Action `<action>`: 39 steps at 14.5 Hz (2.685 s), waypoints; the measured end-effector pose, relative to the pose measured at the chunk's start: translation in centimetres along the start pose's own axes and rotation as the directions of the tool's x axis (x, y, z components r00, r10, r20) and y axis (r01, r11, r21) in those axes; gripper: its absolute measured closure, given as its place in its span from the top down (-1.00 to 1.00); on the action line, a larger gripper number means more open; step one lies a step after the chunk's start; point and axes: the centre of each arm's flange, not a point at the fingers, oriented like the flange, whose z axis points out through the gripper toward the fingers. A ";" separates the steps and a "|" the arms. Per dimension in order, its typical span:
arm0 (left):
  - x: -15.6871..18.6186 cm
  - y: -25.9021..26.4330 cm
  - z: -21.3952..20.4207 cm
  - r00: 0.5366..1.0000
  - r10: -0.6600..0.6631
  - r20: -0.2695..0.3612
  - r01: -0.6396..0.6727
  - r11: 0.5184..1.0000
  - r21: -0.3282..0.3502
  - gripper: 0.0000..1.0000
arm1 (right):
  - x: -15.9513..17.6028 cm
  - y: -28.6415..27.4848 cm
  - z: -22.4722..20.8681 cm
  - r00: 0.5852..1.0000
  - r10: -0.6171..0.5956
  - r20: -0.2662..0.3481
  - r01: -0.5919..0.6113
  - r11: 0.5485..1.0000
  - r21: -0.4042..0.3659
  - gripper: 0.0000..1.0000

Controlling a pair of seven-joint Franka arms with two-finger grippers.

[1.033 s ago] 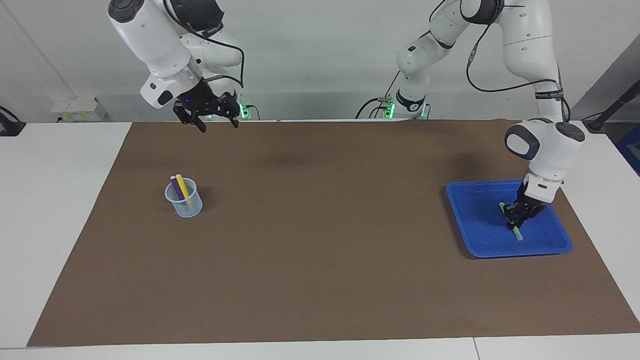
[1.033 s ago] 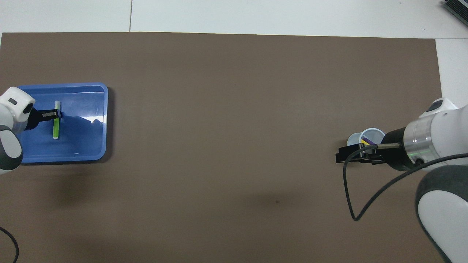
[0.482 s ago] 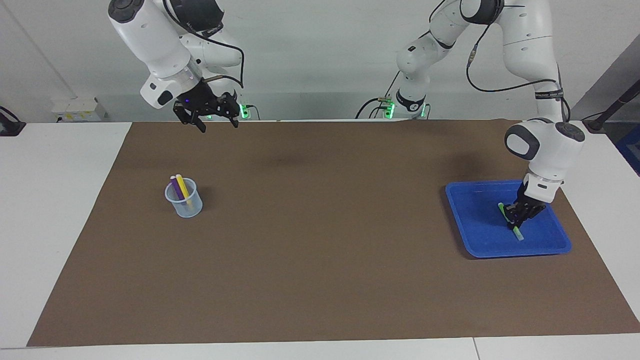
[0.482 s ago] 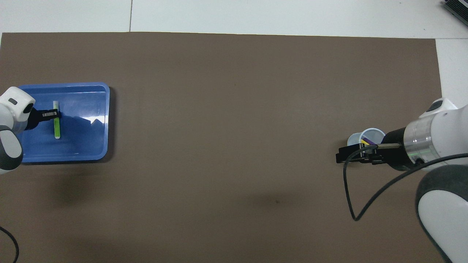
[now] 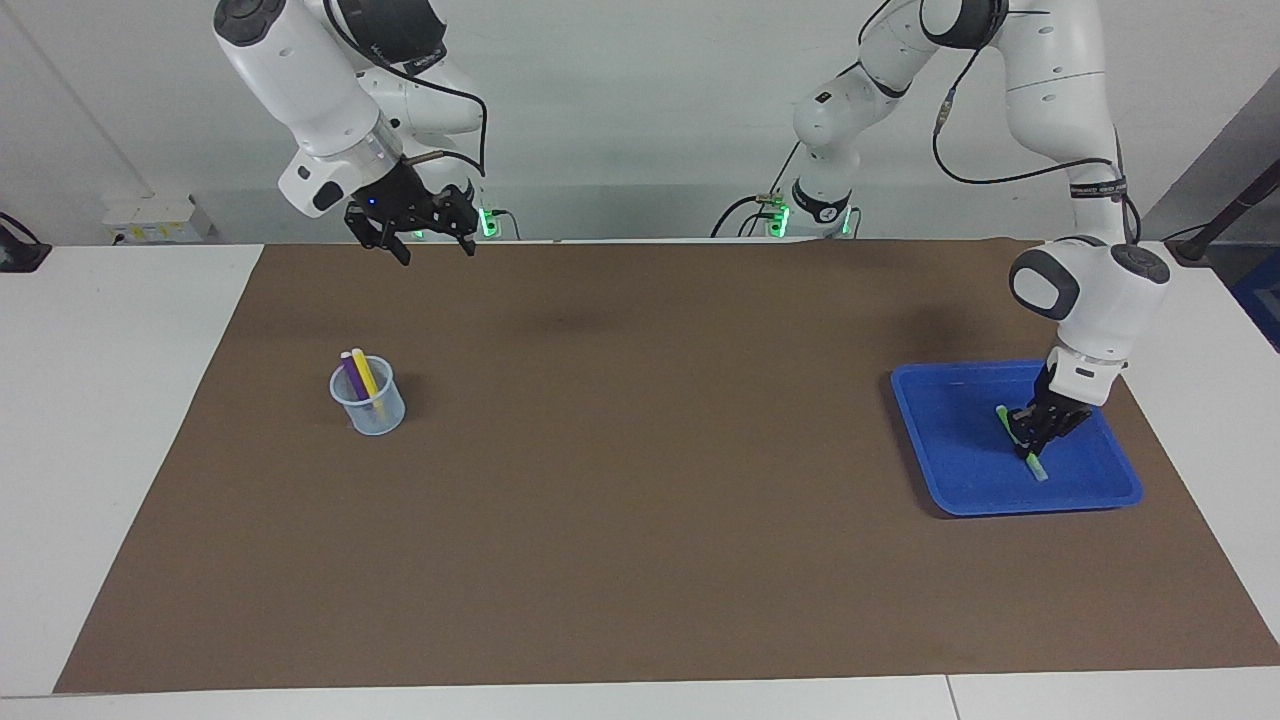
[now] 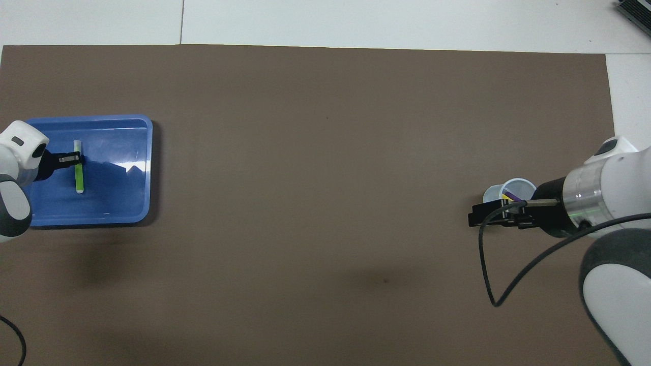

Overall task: Transfer and insert pens with both arms
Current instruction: 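Lower the left gripper over the green pen in the blue tray, then grasp the green pen with the left gripper and lift it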

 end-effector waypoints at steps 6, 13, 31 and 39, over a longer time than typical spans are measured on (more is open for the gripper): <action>0.0 0.0 0.0 1.000 0.000 0.004 0.000 1.000 -0.001 -0.65 | 0.0 -0.2 0.0 1.000 0.008 0.008 -0.008 0.999 0.044 1.00; 0.0 0.4 -0.2 1.000 0.006 0.030 -0.005 1.000 -0.007 -0.65 | -0.1 -0.2 0.0 1.000 0.009 0.010 -0.010 0.999 0.045 1.00; 0.1 1.6 -6.1 0.993 0.018 0.113 -0.020 1.000 0.013 -0.65 | 0.0 -0.1 0.0 1.000 0.011 0.010 -0.011 0.999 0.045 1.00; -0.4 6.6 -12.8 0.978 -0.050 0.202 0.040 0.998 0.054 -0.65 | 0.0 -0.1 0.0 1.000 0.011 0.010 -0.011 0.999 0.045 1.00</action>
